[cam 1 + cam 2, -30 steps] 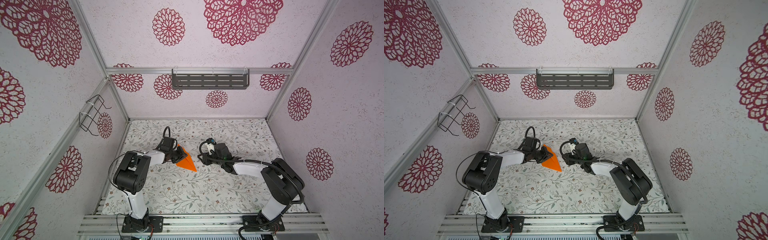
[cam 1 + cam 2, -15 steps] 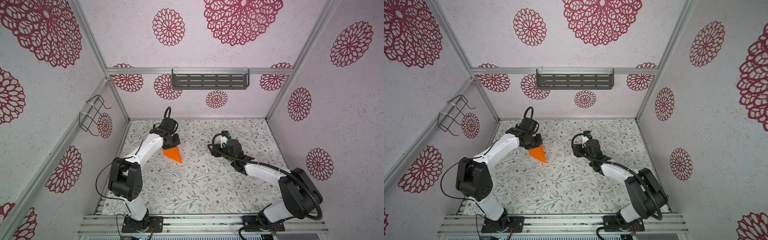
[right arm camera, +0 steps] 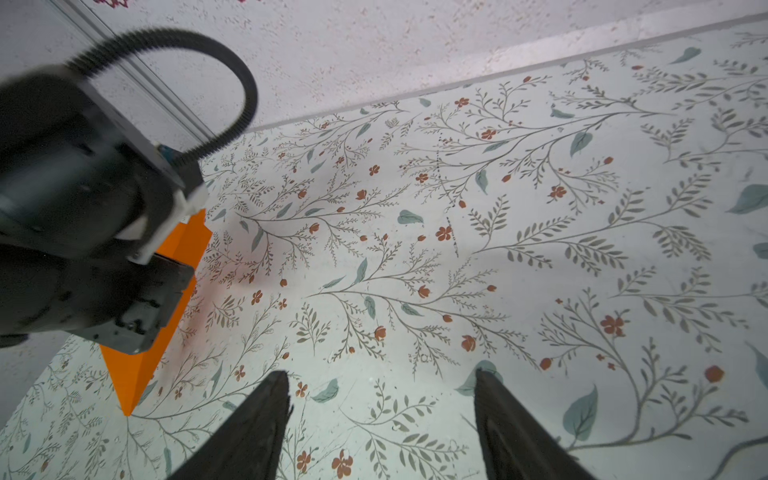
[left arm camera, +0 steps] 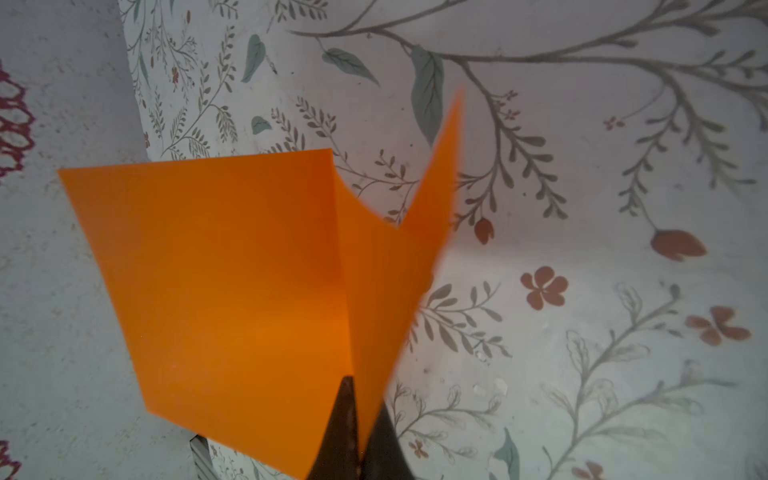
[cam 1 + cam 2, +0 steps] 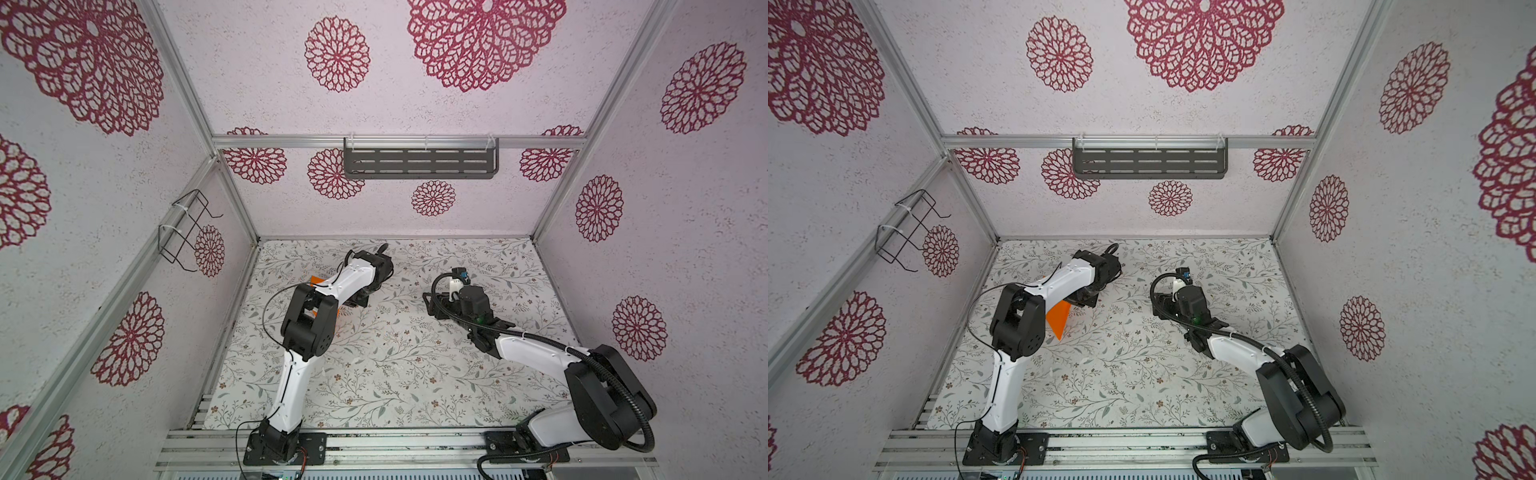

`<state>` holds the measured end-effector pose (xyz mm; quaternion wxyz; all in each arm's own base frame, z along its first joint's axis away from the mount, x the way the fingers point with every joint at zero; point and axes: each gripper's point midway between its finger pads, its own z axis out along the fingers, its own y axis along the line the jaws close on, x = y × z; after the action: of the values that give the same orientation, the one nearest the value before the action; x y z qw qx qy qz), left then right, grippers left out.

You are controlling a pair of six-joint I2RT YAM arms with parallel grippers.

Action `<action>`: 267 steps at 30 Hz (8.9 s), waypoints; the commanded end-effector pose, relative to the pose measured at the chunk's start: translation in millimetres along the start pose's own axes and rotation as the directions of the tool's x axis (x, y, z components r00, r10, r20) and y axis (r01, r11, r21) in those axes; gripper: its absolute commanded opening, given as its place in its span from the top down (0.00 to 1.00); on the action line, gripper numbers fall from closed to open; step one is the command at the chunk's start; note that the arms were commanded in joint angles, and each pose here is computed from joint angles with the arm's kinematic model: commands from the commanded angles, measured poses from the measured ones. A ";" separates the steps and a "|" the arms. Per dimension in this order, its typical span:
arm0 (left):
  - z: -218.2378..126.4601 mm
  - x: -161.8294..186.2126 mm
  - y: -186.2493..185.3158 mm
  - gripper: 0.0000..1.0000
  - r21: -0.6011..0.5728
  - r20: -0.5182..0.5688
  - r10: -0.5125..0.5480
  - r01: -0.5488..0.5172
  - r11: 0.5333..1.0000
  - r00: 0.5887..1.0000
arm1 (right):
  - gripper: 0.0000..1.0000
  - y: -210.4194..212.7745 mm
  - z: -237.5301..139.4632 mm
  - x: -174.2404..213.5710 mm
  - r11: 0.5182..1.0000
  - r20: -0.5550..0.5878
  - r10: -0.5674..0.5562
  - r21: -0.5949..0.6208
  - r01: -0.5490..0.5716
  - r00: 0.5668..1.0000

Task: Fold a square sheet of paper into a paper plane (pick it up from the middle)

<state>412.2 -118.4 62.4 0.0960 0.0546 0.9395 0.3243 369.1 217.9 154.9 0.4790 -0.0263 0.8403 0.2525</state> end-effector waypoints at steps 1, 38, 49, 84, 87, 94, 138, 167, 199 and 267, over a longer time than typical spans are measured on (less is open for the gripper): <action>-1.9 -10.3 0.2 0.94 -0.080 0.034 0.049 -0.046 0.996 0.998 | 0.27 -4.6 -8.9 -19.1 1.000 0.062 0.012 0.029 -0.013 0.998; -128.3 0.6 -26.5 0.35 0.735 0.105 -0.284 0.118 0.667 0.953 | 0.27 6.6 3.2 6.6 0.970 -0.013 0.179 -0.167 -0.178 0.984; -40.6 51.4 -16.4 0.29 0.734 -0.035 -0.383 0.283 0.617 0.923 | 0.28 71.8 45.7 41.1 0.917 -0.180 0.178 -0.326 -0.229 0.967; 41.3 61.5 -33.7 0.90 0.633 -0.285 -0.387 0.475 0.611 0.877 | 0.41 119.4 110.2 101.0 0.828 -0.557 0.342 -0.203 -0.523 0.757; 43.4 63.3 -33.7 0.91 0.625 -0.296 -0.379 0.478 0.618 0.877 | 0.44 127.2 119.3 111.4 0.811 -0.600 0.340 -0.202 -0.549 0.724; 46.4 65.1 -36.1 0.91 0.621 -0.303 -0.361 0.470 0.627 0.882 | 0.53 143.7 136.9 125.4 0.787 -0.647 0.331 -0.213 -0.579 0.687; -162.3 12.8 -103.1 0.17 0.775 0.597 -0.384 -0.385 0.501 0.704 | 1.00 12.0 30.8 64.3 0.655 -0.339 0.717 0.030 -0.755 0.609; -151.9 22.9 -196.0 0.52 0.285 0.951 -0.072 -0.766 0.576 0.300 | 0.99 9.6 30.2 72.2 0.476 -0.382 0.844 0.207 -0.855 0.377; -129.4 35.8 -217.5 0.96 0.290 0.941 -0.003 -0.805 0.517 0.337 | 0.38 -28.6 9.9 56.3 0.567 -0.242 0.822 0.275 -0.776 0.515; -110.5 34.3 -210.6 1.00 0.907 0.381 -0.090 -0.353 0.229 0.920 | 0.41 -33.8 5.3 63.1 0.824 -0.276 0.523 -0.078 -0.561 0.807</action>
<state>343.7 -345.5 16.2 0.1877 0.2573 0.8849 -0.3399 343.7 185.2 67.6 0.2542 0.1997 0.8610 0.3926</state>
